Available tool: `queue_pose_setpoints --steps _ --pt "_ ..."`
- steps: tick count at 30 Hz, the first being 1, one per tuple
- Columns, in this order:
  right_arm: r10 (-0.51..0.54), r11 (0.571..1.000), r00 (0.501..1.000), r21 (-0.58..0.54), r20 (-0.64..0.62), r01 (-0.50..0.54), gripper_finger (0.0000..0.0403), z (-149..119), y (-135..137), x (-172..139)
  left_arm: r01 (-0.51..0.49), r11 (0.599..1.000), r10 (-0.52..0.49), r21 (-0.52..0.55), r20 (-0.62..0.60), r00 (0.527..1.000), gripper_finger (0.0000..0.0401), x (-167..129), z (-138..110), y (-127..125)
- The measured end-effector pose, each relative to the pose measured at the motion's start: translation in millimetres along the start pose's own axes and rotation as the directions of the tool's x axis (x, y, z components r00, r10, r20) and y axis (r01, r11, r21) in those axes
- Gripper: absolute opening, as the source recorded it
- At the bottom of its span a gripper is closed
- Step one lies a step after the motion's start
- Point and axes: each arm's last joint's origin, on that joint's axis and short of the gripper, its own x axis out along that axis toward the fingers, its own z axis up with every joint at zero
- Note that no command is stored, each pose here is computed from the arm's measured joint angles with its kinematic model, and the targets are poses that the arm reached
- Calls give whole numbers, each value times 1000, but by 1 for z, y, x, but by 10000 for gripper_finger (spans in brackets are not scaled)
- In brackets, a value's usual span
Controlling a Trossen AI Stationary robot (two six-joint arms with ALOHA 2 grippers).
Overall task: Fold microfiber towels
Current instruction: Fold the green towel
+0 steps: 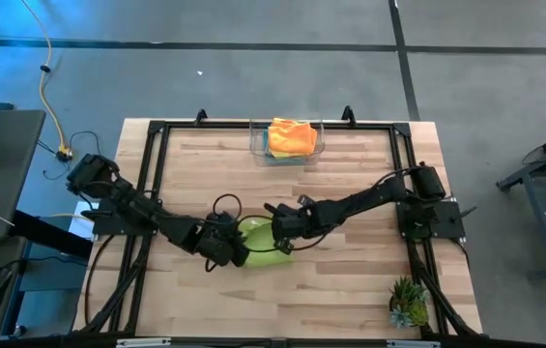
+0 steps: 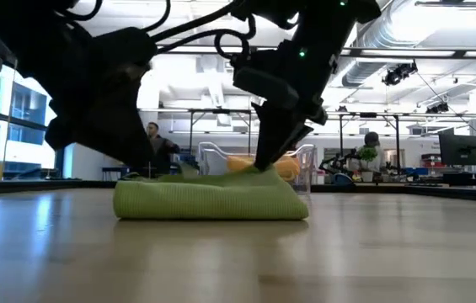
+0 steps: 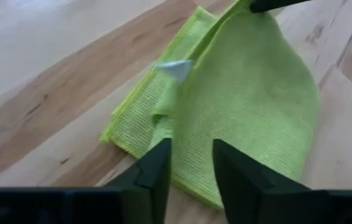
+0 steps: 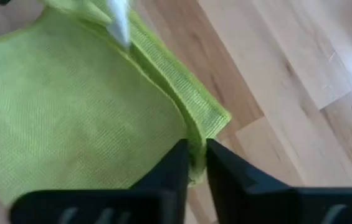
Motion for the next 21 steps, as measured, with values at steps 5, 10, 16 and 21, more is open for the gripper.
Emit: queue_pose_setpoints --steps 5,10,16,21 --pt "-1 999 1000 40 -11 1 123 6 -9 3 8 1000 -8 6 -4 1000 157 -10 11 3" --pt "7 1000 1000 17 -22 -7 173 10 -17 -7 13 999 -12 31 -10 1000 183 -23 17 7" --pt "103 993 995 -60 -16 -104 132 14 -21 -36 82 991 -82 109 -10 997 145 -42 19 4" --pt "303 951 953 -77 30 -300 24 7 -14 -28 136 976 -128 170 -56 990 72 -45 15 1"
